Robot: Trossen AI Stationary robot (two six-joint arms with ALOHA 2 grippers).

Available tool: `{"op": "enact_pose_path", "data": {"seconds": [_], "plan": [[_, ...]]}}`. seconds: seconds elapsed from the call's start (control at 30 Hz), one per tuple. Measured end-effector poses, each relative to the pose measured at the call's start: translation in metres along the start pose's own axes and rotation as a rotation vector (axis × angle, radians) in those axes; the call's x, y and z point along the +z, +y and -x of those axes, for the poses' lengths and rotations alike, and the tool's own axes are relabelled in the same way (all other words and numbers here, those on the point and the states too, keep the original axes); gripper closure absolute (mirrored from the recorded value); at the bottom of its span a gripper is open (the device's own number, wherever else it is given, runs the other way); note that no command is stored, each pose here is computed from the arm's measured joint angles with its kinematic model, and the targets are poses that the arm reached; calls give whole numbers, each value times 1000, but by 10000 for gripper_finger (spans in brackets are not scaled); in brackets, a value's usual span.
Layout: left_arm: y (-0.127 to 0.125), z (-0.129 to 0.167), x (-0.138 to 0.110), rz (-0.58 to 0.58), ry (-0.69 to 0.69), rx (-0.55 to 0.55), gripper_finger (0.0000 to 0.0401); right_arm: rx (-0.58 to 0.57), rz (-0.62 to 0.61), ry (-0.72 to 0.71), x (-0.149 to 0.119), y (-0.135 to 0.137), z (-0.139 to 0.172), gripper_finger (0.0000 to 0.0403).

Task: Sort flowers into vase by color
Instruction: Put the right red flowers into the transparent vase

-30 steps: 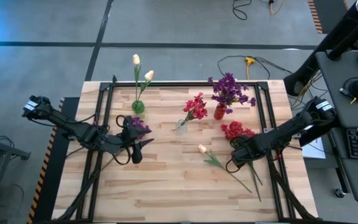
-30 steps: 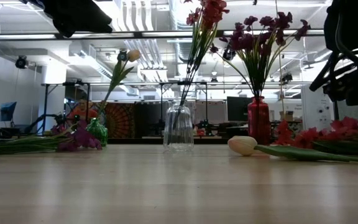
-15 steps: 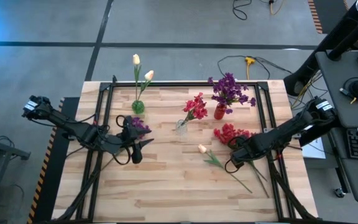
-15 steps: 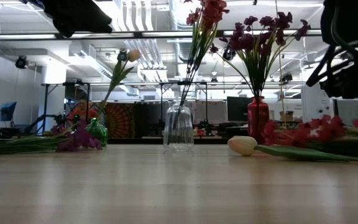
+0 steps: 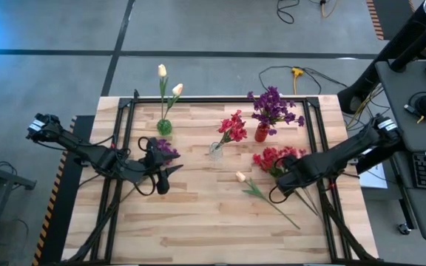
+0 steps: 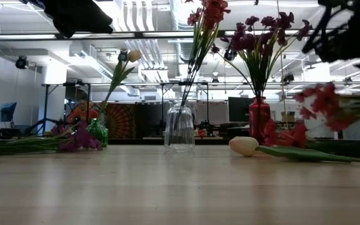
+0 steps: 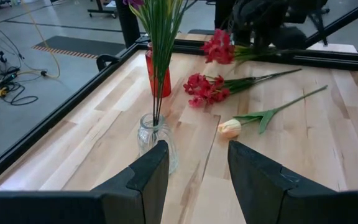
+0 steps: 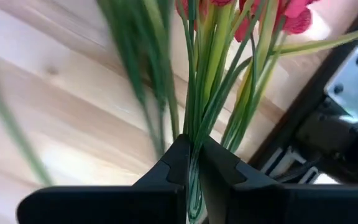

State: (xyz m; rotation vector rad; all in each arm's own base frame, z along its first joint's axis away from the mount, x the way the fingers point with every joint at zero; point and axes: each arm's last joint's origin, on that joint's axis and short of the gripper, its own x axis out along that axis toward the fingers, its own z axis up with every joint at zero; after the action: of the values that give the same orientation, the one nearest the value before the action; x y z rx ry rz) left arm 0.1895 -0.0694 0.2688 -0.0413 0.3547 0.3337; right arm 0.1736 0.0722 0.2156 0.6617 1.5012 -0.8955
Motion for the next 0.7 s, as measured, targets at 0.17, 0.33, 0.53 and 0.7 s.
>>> {"op": "enact_pose_path", "data": {"seconds": [0.17, 0.33, 0.53, 0.7], "plan": [[1, 0, 0, 0, -13, 39, 252, 117, 47, -84, -2, -1, 30, 385], [2, 1, 1, -12, -19, 50, 252, 239, 86, -163, -10, -4, 60, 385], [2, 1, 1, -10, -21, 49, 252, 365, 175, -294, -22, -6, 96, 385], [3, 2, 3, -14, -29, 62, 252, 493, 291, -474, -31, 3, 117, 385]]}}
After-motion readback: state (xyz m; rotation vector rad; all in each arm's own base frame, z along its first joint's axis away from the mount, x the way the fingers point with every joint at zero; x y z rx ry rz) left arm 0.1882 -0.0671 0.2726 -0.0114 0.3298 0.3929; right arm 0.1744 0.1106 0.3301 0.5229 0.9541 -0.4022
